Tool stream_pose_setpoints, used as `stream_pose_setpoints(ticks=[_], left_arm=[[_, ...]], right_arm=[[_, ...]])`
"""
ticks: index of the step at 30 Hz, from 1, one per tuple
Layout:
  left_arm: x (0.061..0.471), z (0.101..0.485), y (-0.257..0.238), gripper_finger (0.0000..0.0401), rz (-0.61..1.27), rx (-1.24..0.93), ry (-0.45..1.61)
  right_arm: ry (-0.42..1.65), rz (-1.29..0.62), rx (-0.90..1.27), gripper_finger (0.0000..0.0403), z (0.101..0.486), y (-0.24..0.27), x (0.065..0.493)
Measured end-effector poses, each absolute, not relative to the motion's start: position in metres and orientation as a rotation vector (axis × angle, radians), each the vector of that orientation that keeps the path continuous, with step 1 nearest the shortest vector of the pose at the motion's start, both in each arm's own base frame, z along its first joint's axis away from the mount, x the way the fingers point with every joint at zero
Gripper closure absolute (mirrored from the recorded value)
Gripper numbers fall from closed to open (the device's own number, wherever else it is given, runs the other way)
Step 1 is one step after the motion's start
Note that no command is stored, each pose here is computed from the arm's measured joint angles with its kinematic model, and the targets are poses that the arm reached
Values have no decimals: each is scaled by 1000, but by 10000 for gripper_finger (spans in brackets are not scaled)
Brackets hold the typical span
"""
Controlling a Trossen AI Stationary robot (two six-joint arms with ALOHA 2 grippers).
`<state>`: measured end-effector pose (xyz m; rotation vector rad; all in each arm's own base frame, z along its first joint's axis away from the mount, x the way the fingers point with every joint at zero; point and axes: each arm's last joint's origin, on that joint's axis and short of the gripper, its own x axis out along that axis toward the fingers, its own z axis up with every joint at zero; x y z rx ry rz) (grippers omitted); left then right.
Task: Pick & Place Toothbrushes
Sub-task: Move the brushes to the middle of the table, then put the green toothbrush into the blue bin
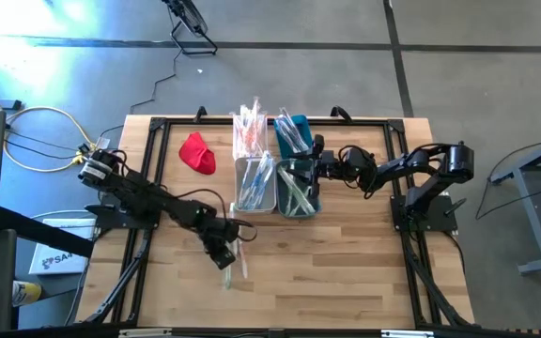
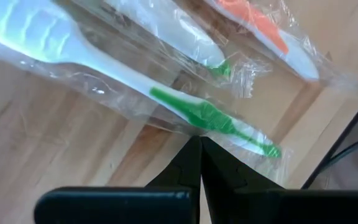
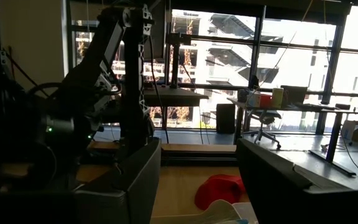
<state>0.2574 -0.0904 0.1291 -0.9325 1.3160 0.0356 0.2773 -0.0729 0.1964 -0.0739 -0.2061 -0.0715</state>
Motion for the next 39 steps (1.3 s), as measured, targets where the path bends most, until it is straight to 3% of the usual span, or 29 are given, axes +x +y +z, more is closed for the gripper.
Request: stream_pose_setpoints(ticks=[9,19,26,39], left_arm=[[247,127,-96,396,14,-932,1448],[244,128,-96,396,-73,-847,1454],[224,146,-82,396,13,-791,1508],[216,194,-46,396,29,-393,1138]], right_arm=[[-206,-71,-74,199,196,-73,277],[-205,-72,-74,199,196,-73,277],[-206,-72,-74,199,196,-73,277],[-199,-131,-70,199,196,-75,277]])
